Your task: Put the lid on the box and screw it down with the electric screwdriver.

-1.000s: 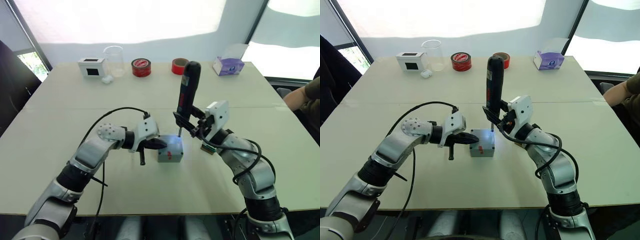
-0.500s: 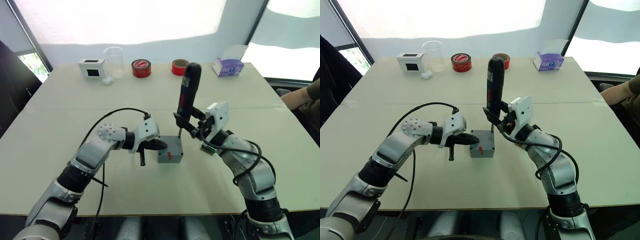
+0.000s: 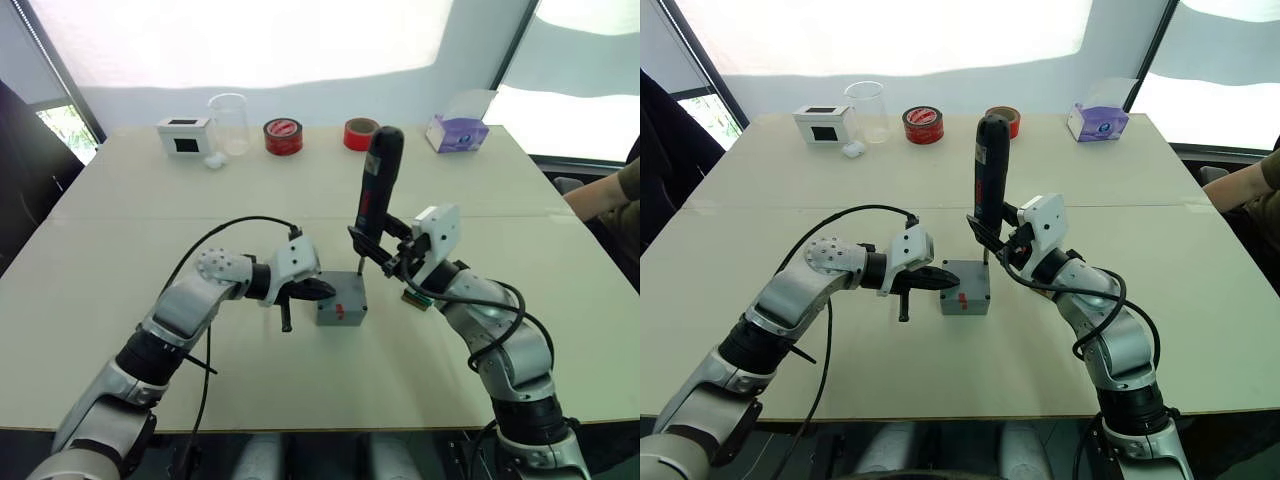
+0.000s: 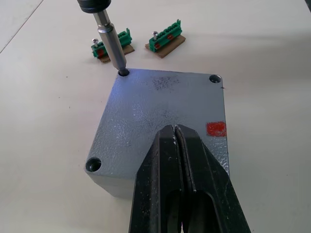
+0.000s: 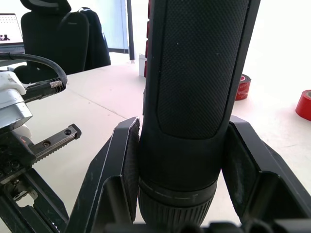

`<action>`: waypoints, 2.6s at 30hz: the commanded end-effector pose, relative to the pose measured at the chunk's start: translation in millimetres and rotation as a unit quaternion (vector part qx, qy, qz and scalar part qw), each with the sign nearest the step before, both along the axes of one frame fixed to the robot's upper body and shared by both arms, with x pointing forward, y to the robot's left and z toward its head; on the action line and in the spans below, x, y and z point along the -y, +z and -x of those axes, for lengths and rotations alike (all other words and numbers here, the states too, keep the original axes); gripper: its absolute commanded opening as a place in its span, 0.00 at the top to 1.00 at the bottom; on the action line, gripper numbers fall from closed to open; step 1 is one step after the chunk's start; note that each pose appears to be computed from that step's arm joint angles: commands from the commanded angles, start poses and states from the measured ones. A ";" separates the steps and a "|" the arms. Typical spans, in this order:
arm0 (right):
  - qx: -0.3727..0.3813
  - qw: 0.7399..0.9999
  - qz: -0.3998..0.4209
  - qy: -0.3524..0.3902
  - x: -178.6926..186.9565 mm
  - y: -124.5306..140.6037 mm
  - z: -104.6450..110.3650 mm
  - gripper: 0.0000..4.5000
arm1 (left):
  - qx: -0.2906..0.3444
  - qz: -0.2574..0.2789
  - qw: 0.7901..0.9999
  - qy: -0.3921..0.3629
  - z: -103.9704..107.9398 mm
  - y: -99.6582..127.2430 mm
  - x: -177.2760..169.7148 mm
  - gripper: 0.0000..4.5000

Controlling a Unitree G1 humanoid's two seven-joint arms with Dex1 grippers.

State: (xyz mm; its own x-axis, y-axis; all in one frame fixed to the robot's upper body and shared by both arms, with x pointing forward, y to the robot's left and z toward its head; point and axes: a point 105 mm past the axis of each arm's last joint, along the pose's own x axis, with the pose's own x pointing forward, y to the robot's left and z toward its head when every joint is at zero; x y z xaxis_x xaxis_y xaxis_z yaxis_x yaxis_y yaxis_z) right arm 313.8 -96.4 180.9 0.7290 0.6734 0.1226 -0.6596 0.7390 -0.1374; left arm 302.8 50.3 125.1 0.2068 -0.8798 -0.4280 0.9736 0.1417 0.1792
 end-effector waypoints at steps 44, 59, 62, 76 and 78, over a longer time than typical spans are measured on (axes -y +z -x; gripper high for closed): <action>-0.536 0.783 0.157 -0.274 237.2 -58.3 31.1 0.32 | -0.009 0.070 0.994 -0.083 43.1 41.7 6.1 1.00; -0.388 0.857 0.220 -0.257 228.7 7.8 10.1 0.00 | -0.034 0.117 0.992 0.003 20.8 61.0 -30.1 1.00; -0.285 0.883 0.274 -0.253 219.9 46.5 -3.3 0.00 | -0.021 0.107 0.993 0.046 8.6 62.3 -49.1 1.00; -0.184 0.931 0.260 0.178 21.6 -32.6 68.5 0.00 | -0.025 0.047 0.987 0.153 -5.0 6.1 -60.6 1.00; -0.190 0.930 0.260 0.177 17.4 -41.5 68.7 0.00 | -0.021 0.041 0.988 0.147 -5.7 4.1 -56.1 1.00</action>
